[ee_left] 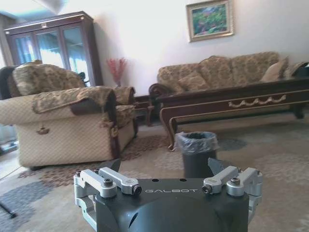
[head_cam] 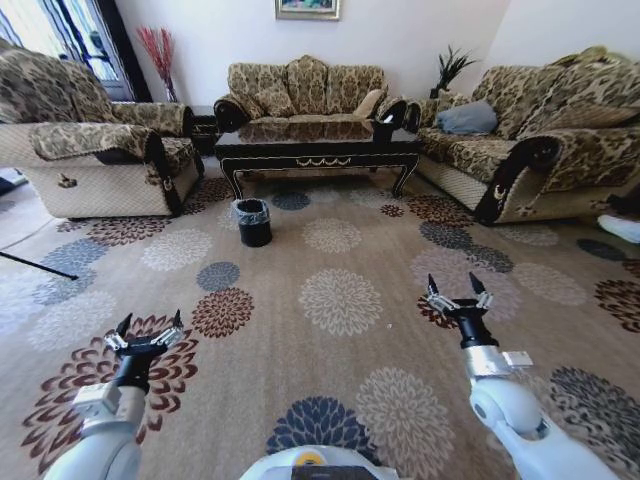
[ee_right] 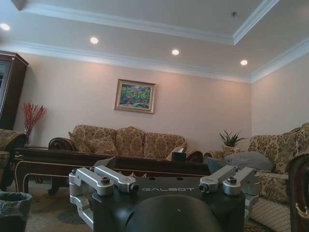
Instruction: Move to the front of the table and pick up the trash from the floor, then place it into the trash bin.
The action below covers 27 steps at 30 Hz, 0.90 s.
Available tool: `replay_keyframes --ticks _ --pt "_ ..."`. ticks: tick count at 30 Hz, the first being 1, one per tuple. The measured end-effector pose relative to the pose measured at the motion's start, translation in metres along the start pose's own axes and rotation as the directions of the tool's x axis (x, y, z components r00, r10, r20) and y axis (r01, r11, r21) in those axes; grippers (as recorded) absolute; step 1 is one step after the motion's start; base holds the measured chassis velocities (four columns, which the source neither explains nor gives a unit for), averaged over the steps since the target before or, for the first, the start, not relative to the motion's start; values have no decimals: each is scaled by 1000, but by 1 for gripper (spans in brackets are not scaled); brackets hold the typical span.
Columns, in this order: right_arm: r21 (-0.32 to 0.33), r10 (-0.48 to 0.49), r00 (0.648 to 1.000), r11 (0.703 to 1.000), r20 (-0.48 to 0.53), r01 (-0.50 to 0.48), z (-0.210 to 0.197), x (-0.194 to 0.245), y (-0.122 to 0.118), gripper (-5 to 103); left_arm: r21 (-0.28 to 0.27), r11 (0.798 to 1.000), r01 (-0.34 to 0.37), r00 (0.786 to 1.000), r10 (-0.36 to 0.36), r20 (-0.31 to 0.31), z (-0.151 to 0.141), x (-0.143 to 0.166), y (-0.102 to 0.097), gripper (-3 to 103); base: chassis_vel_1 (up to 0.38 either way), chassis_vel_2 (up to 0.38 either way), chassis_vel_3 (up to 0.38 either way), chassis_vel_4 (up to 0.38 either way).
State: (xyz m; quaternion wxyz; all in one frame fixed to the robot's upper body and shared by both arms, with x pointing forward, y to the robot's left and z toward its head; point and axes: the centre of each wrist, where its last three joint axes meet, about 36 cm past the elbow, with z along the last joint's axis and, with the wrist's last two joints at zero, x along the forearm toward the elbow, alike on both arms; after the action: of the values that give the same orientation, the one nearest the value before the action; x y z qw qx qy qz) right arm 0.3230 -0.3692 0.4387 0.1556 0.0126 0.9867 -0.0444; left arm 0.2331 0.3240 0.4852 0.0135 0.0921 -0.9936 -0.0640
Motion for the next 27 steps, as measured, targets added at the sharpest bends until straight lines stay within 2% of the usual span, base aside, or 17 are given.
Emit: replay_keyframes --ticks 3,5,7,9,12,17,20,22,27 --pt "5 2 1000 1000 12 -2 -7 -2 -3 100 15 998 -58 997 57 59 2 -3 3 100 0 0 0 0" --pt "8 -1 1000 1000 15 1 -9 -3 -4 100 22 997 -69 995 67 72 2 -4 4 100 0 0 0 0" --pt "9 -9 1000 1000 18 8 -21 -7 -4 100 47 993 -108 987 101 125 3 -6 9 100 0 0 0 0" --pt "5 -11 1000 1000 6 11 -29 -9 -2 100 45 992 -116 983 108 148 5 -7 15 100 0 0 0 0" --pt "12 -21 1000 1000 -8 21 -36 -9 0 100 53 993 -106 983 97 155 5 -8 21 100 0 0 0 0" --pt "37 -96 995 995 -39 97 -50 -12 -2 100 70 994 -80 986 68 152 -3 -11 34 100 0 0 0 0" --pt "38 -101 993 994 -68 104 -59 -13 -1 100 66 995 -75 986 64 151 -8 -11 37 100 0 0 0 0" --pt "23 -89 988 995 -123 92 -75 -16 3 100 59 996 -68 986 58 153 -15 -11 42 100 0 0 0 0" --pt "20 -90 983 995 -157 95 -96 -21 3 100 57 996 -71 983 60 171 -28 -10 48 100 0 0 0 0"
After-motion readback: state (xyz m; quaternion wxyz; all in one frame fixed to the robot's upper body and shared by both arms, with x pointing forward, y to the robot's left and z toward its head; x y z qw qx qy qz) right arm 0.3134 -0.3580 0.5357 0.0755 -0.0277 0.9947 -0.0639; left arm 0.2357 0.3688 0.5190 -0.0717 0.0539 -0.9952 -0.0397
